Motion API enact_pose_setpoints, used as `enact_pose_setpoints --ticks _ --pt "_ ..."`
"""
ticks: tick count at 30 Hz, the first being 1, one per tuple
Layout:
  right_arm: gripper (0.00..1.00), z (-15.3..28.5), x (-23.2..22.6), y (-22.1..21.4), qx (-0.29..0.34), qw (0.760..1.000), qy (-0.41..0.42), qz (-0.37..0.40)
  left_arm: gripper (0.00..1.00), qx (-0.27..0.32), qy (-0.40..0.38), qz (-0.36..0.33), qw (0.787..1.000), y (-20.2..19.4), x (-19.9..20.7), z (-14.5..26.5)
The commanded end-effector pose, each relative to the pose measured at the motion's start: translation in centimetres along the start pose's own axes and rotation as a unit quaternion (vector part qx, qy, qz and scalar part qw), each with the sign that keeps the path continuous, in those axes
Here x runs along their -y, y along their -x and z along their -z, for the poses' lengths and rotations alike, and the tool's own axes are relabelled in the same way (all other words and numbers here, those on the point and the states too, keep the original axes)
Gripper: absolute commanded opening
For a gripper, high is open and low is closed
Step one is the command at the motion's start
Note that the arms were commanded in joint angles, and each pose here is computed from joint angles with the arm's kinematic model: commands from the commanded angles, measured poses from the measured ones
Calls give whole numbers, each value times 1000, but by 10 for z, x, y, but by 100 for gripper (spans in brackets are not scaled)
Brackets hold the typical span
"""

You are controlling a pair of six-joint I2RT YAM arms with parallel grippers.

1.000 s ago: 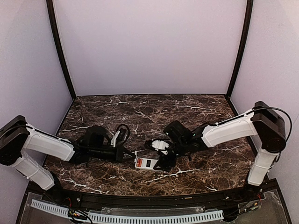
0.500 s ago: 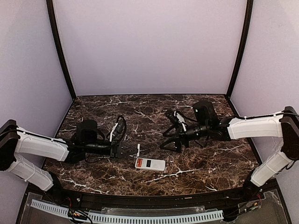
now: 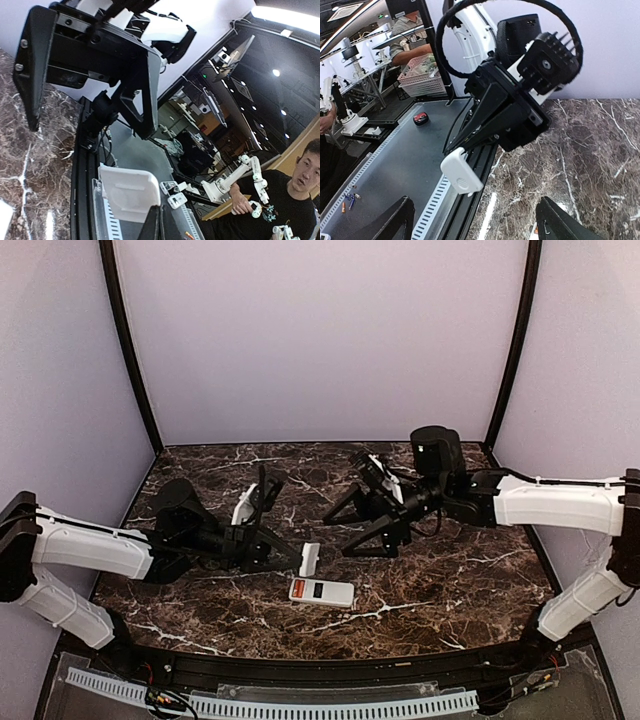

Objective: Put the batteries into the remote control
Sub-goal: Pass from the left arm to the right

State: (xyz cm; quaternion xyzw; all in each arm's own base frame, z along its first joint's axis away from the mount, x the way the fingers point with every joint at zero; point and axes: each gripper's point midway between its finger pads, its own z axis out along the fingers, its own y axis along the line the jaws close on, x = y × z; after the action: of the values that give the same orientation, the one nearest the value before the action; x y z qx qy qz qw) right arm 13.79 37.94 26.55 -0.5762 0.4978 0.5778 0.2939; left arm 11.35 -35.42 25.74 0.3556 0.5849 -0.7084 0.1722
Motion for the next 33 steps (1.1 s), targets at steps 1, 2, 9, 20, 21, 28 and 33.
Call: enact_pose_setpoints --ticks 1,2,9,20,21,28,33 --pt "81 -15 -11 9 -4 999 46 5 0 -16 -59 -23 998 5 30 -8" --pt "80 -17 -13 10 -5 999 53 5 0 -16 -62 -25 998 6 32 -9" --pt "63 -34 -28 9 -13 994 110 -7 0 -19 -69 -31 997 8 37 -12" --pt "31 -42 -43 13 -15 989 150 -7 0 -22 -68 -29 997 7 34 -13" --pt "28 -42 -44 14 -15 988 152 -7 0 -22 -68 -28 997 7 34 -14" --pt "0 -44 -41 13 -20 989 148 -22 1 -19 -46 -21 999 7 25 -14" --pt "0 -47 -30 7 -30 992 116 -48 33 -18 30 -41 999 5 4 -10"
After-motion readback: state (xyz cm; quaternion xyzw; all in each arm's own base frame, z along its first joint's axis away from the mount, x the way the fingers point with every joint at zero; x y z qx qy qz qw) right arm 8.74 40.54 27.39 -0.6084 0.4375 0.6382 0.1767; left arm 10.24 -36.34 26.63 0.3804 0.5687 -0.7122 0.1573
